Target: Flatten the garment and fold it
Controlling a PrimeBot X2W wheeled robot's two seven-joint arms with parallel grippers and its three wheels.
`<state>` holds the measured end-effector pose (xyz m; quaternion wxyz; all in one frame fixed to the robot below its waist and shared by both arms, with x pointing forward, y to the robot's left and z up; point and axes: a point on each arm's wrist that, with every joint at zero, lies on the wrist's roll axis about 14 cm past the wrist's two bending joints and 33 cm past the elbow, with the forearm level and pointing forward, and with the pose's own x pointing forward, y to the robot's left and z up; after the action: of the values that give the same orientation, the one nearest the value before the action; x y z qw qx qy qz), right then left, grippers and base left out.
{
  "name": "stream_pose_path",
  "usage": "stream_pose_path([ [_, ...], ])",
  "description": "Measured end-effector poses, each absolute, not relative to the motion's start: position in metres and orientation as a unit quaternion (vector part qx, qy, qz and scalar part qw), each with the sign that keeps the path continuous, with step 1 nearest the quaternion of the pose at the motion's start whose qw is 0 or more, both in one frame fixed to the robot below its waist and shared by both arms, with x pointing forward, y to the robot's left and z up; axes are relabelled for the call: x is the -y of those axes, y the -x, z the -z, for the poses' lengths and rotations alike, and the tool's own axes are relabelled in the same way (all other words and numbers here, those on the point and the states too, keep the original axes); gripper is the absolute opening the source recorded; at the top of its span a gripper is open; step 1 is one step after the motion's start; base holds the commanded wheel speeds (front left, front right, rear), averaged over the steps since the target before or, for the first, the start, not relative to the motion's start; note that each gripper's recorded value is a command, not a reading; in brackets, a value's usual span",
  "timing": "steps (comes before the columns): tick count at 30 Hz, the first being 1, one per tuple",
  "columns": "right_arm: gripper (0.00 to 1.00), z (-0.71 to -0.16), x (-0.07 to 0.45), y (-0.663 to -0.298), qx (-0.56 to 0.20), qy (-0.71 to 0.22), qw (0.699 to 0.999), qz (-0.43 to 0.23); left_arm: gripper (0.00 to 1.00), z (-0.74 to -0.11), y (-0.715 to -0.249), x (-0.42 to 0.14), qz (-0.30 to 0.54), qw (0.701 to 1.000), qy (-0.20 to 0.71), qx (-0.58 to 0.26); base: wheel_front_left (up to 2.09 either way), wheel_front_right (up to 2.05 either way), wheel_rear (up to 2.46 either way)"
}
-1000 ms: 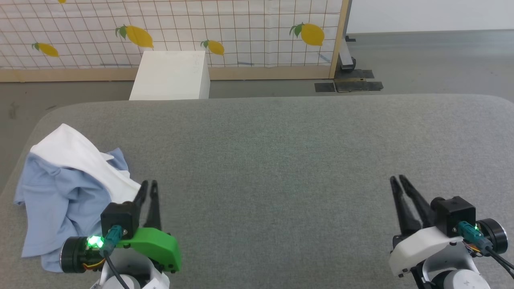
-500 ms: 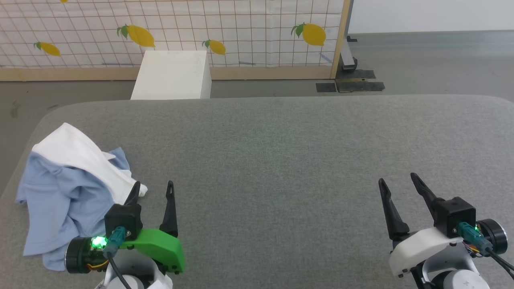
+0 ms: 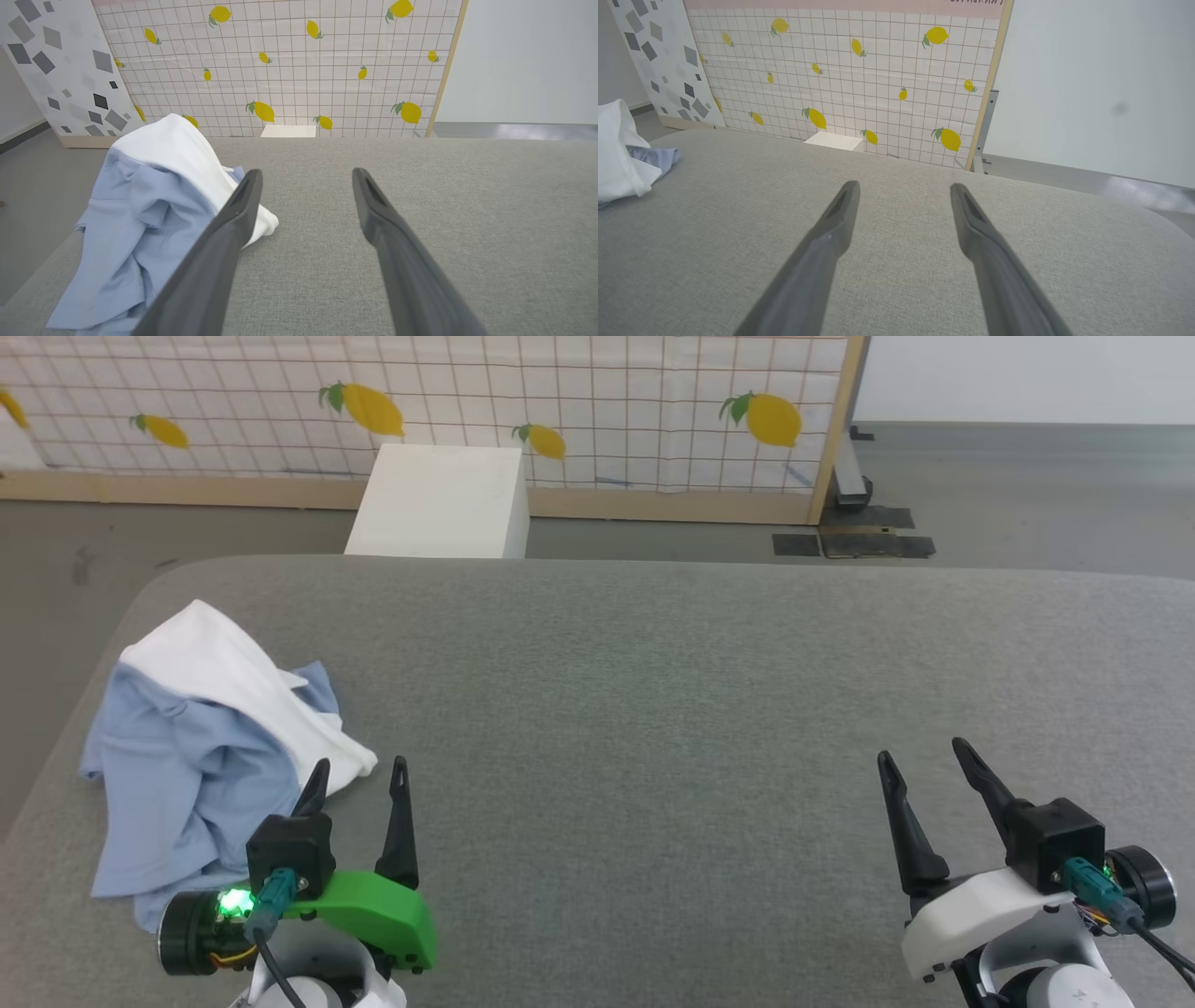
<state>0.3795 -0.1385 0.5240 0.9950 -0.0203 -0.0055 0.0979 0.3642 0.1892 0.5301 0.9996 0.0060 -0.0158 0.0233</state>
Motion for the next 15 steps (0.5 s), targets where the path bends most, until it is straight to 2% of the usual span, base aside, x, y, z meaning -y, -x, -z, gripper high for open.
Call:
stream_pose_path([
  [15, 1.0, -0.525, 0.1, -0.391, 0.015, 0.017, 0.988, -0.152, 1.0, -0.533, -0.343, -0.224, -0.084, 0.996, -0.004, 0.028, 0.0, 0.0, 0.0],
])
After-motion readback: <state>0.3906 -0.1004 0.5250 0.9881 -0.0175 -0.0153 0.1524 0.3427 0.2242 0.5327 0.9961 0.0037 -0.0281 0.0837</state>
